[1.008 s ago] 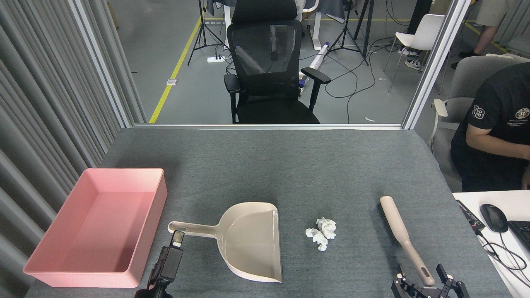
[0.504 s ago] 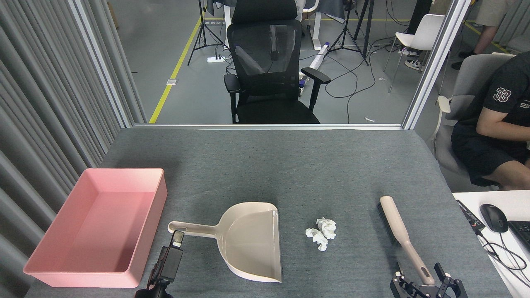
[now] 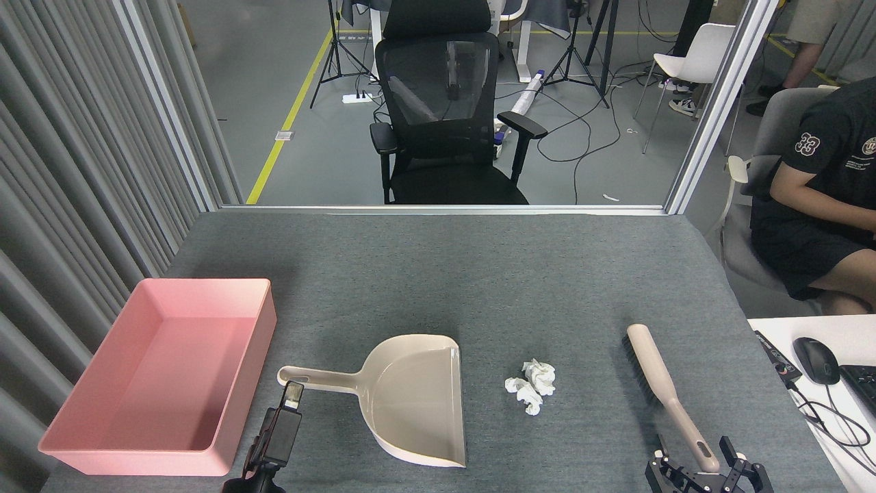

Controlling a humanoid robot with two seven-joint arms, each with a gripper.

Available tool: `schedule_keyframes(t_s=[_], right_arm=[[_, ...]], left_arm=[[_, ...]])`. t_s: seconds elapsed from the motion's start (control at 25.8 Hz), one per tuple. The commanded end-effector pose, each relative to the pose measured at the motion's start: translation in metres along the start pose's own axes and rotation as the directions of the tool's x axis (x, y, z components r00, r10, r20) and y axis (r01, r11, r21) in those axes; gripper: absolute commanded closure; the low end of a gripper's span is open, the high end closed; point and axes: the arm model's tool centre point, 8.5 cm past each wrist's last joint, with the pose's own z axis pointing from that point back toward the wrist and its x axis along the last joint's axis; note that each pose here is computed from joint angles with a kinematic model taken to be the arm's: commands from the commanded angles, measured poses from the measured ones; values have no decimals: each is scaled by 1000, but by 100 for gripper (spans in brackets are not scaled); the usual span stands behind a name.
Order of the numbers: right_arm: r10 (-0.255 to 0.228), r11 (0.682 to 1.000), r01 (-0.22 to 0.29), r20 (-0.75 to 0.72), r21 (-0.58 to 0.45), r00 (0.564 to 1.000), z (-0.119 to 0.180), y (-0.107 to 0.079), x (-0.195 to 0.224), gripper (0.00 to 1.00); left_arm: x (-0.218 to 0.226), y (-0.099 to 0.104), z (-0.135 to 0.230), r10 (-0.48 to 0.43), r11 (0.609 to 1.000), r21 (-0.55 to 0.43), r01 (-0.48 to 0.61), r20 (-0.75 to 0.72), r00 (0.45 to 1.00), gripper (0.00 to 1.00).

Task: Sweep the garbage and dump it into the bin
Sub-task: 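Close the left gripper on the dustpan handle and the right gripper on the brush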

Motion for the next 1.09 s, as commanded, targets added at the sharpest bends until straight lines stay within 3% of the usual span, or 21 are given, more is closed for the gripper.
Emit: schedule_keyframes(t_s=[0.0, 0.12, 0.43, 1.05], right_arm=[[3, 1000, -3, -2, 1, 1000, 0, 0, -1, 2], [2, 1000, -2, -2, 1, 1000, 0, 0, 0, 3], [5, 1000, -5, 2, 5, 1000, 1, 1, 0, 16], [6, 1000, -6, 3, 1, 1000, 1, 0, -1, 23]], left_arm=[[0, 0, 0, 0, 1000, 1, 0, 1, 1000, 0], [0, 0, 0, 0, 1000, 1, 0, 1, 1000, 0], [0, 0, 0, 0, 1000, -1, 0, 1, 1000, 0], [1, 0, -2, 1, 1000, 1, -1, 3, 1000, 0]])
